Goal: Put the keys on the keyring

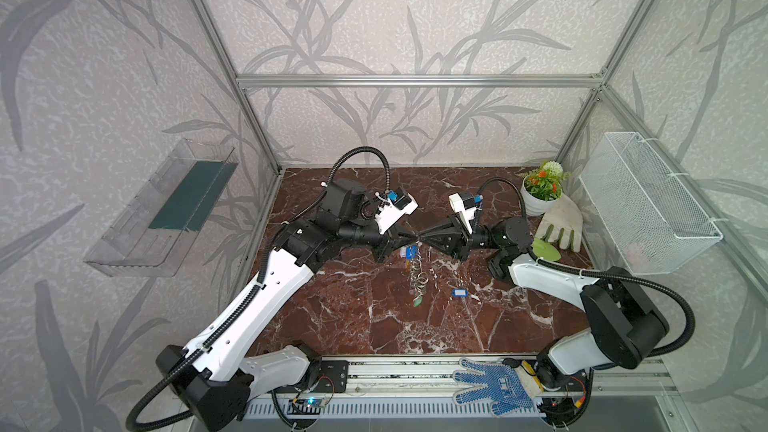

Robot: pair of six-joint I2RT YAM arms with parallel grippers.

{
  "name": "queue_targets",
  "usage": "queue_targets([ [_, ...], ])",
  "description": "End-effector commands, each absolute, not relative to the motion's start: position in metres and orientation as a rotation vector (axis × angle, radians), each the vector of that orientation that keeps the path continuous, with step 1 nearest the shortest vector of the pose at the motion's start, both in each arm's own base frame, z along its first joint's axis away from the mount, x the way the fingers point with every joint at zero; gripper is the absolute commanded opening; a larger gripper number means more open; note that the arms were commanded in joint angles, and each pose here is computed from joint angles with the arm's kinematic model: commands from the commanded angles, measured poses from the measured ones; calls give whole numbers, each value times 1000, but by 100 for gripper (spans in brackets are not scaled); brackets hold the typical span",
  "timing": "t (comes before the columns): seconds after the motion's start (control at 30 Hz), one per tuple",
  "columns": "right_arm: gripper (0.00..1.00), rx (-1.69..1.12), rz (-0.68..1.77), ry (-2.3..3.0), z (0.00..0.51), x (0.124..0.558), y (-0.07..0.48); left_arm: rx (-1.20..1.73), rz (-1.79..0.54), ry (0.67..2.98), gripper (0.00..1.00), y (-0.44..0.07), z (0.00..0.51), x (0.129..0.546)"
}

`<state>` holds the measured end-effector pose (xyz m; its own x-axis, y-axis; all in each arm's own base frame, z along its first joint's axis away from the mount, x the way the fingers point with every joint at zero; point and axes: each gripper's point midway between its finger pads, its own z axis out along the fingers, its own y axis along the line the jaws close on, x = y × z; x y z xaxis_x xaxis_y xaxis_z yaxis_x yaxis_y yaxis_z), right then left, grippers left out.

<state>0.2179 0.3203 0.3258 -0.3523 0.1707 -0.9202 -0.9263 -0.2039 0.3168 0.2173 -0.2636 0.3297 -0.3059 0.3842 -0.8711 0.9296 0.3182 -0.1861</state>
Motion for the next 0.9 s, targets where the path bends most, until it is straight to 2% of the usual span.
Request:
queue_targets([
  [0.0,19,-1061,1678,1124,338,207,323,1179,-934,1690,0,-269,365,218],
  [0.13,18,-1060,1679,1125,338,207,323,1180,-943,1678,0,-269,368,216],
  [0.47,0,-1064,1683,1127,337,206,323,1167,-930,1679,0,-268,369,217],
  [0.7,0,-1064,1683,1124,339,205,322,1095,-927,1678,0,-264,377,221],
  [0.87,0,-1042,1669,1115,343,207,321,836,-990,1633,23,-233,404,232],
])
